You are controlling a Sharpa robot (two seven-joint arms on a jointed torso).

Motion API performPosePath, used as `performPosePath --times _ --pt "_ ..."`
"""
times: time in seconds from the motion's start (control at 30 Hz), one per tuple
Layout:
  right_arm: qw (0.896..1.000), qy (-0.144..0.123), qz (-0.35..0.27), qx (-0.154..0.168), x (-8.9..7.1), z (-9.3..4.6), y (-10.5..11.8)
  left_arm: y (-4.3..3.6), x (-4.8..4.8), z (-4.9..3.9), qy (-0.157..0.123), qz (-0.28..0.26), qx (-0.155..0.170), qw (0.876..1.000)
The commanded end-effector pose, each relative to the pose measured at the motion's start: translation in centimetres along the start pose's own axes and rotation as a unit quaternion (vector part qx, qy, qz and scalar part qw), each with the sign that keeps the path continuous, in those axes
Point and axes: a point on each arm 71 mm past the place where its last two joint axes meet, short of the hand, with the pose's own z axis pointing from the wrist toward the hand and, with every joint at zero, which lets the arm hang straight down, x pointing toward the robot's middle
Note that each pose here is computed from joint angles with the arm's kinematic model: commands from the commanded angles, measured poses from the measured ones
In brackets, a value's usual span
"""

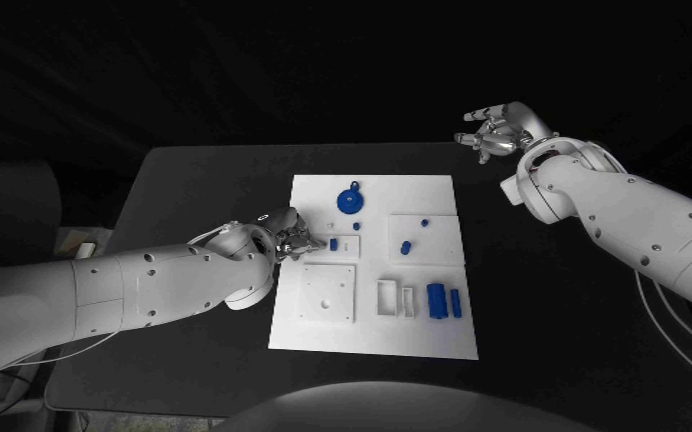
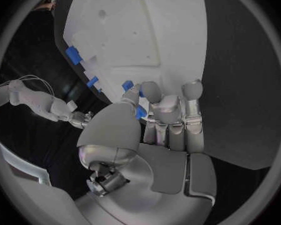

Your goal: Assemble the parts on the task board

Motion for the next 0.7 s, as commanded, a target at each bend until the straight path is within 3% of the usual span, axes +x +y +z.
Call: performPosePath --times 0.03,0.7 --pt "1.0 0.002 -0.001 -0.001 -0.04 -0.02 -0.06 0.51 1.13 -0.15 0.033 0.008 -0.016 0.999" --pt "1.0 0.002 -0.001 0.0 -0.05 -0.01 -0.11 0.84 1.03 0.08 0.032 0.011 -0.024 0.999"
